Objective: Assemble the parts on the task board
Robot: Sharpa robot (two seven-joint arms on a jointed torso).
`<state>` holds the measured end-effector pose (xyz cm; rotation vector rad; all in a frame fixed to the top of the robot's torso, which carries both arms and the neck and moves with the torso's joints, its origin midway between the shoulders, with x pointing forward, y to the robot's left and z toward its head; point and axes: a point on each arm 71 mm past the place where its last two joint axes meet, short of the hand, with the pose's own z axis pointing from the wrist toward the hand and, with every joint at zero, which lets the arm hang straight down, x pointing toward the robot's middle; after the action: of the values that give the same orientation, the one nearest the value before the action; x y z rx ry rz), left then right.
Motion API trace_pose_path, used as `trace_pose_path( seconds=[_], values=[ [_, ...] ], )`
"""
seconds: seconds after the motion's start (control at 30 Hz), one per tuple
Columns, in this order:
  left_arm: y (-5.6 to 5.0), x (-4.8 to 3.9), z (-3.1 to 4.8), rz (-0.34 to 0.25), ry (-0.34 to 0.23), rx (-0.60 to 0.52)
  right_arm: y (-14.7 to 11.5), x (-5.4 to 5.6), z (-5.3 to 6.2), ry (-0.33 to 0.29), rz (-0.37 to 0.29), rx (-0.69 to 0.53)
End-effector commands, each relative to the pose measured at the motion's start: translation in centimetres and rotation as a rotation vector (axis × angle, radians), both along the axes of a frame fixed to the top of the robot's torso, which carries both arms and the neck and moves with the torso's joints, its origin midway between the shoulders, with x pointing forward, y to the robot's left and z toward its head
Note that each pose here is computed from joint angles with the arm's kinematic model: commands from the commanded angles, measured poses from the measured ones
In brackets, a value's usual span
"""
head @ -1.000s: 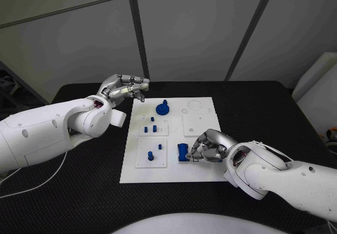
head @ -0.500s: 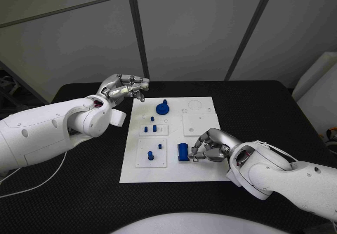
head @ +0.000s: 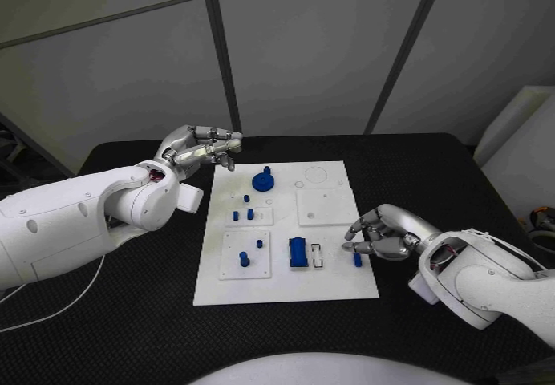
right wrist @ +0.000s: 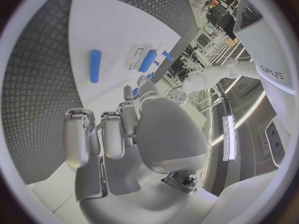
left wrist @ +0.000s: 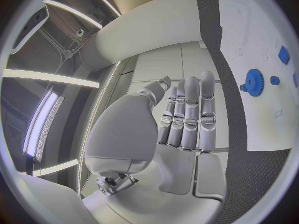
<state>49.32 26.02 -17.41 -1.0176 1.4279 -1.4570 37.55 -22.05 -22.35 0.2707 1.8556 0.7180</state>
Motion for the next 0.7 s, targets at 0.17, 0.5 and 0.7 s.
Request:
trace_pose_path(
  seconds=[0.17, 0.5, 0.7],
  values=[
    [-0.4, -0.08, 0.15, -0.022, -0.016, -0.016, -1.8, 0.0, 0.6, -0.101, -0.035, -0.118],
    [-0.4, -0.11, 0.05, -0.025, -0.011, -0.015, -2.4, 0.3, -0.2, -0.069, -0.062, -0.217],
    [-0.3, -0.1, 0.02, -0.024, -0.01, -0.015, -2.1, 0.3, -1.0, -0.035, -0.058, -0.246]
  ],
)
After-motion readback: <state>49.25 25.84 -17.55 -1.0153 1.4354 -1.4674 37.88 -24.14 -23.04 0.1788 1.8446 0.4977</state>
